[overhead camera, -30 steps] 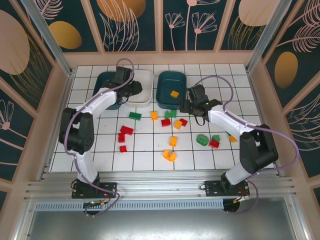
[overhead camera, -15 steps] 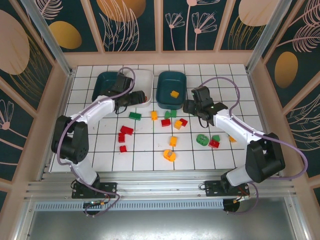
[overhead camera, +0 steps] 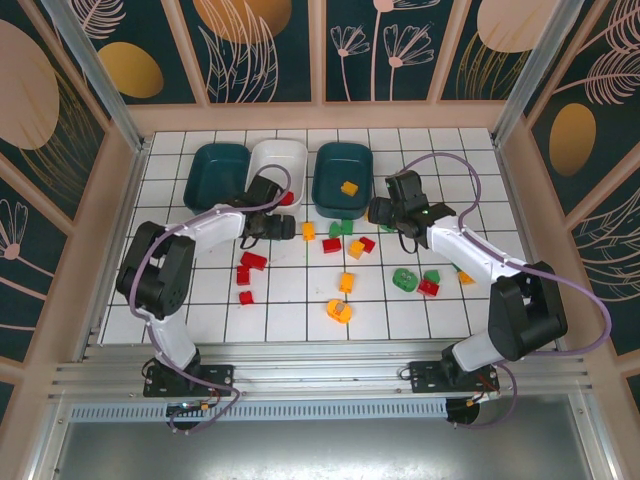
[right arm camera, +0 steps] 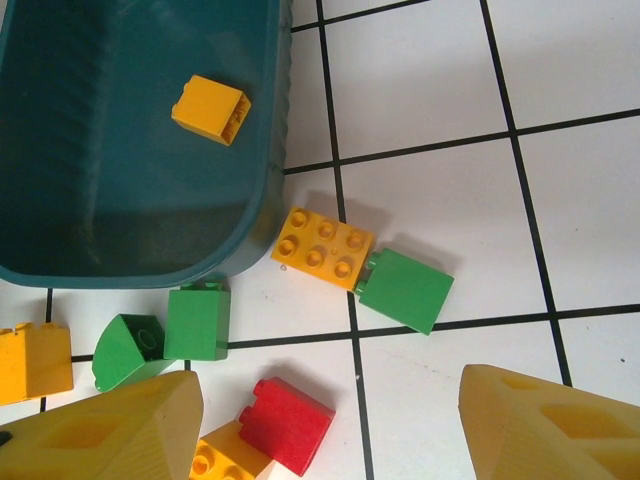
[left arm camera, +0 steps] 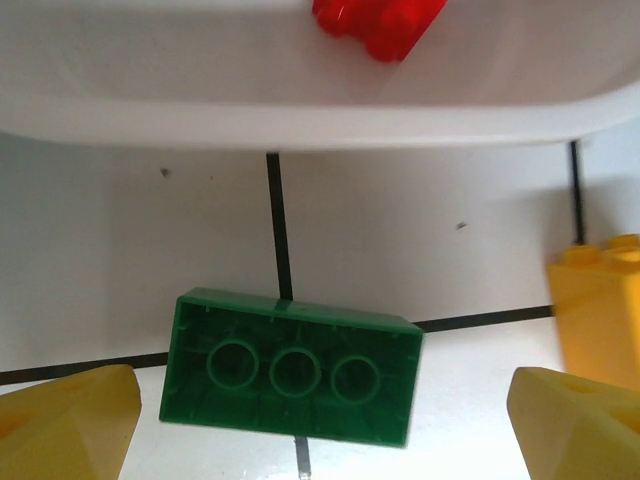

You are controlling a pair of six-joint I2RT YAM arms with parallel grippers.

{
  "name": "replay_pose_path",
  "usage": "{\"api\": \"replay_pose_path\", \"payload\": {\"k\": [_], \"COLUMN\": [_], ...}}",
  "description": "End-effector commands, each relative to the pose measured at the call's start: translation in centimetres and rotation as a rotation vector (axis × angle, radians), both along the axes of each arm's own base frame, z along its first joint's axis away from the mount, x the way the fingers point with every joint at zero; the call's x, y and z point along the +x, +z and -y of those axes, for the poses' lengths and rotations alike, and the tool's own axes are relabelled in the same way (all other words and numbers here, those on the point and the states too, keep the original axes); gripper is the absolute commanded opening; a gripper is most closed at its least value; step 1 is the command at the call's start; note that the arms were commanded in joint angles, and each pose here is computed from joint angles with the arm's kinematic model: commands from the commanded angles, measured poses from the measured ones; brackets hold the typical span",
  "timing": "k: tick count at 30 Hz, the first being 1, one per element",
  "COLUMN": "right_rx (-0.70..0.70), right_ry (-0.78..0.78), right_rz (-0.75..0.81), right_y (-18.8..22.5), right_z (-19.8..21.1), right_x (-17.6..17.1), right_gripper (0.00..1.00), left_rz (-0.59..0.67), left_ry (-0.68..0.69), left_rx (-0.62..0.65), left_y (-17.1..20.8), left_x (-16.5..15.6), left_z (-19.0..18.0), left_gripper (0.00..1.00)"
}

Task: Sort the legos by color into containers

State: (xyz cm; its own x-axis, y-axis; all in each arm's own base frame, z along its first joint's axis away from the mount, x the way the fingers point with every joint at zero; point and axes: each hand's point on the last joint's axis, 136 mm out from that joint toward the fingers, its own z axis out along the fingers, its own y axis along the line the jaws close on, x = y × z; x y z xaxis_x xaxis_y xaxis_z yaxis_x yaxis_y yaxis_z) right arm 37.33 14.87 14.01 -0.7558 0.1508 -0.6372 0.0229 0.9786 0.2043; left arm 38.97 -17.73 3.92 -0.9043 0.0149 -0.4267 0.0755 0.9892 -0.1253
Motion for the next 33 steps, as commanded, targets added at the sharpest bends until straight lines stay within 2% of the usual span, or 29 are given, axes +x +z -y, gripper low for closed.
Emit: {"api": "replay_pose_path", "payload": {"k": [1,5,8,15,21,27,33], "right_rx": [0.002,0.005,0.008,0.016,0.025,0.044,0.085], "right_ry": [-0.013,-0.018,-0.019,-0.029,-0.031,-0.024,-0.007], "right_rz": [0.021,0.017,0.02,0.029,0.029,0.03,0.037], "right_y": [0.3,0.0,0.1,0.3,0.1,0.0,0.2], "right_z": [0.6,0.9,1.0,1.5,1.8,1.4,0.5], "right_x": [-0.1,-0.2,-0.1,-0.6,-0.6,-0.2,1.2], "right_gripper": [0.69,0.69,0.69,0.68,0.68,0.66,0.67], "left_rz": [0.001,-0.01,-0.018,-0.031,-0.017,0.039,0.183], "left_ry": [-0.026,-0.041,-0.036,-0.027,-0.019,-0.027,0.0], "left_rx": [0.061,0.075,0.114,0.117,0.087,0.003,-0.107], "left_y": [-0.7,-1.9,-2.7,-3.0,-1.4,3.3,10.4], "left_x": [0.7,1.2,1.6,1.3,0.6,0.3,1.8], "left_z": [-0.1,0.1,-0.2,-0.4,-0.3,0.8,1.4], "left_gripper": [0.94,0.93,0.89,0.7,0.5,0.48,0.49]}}
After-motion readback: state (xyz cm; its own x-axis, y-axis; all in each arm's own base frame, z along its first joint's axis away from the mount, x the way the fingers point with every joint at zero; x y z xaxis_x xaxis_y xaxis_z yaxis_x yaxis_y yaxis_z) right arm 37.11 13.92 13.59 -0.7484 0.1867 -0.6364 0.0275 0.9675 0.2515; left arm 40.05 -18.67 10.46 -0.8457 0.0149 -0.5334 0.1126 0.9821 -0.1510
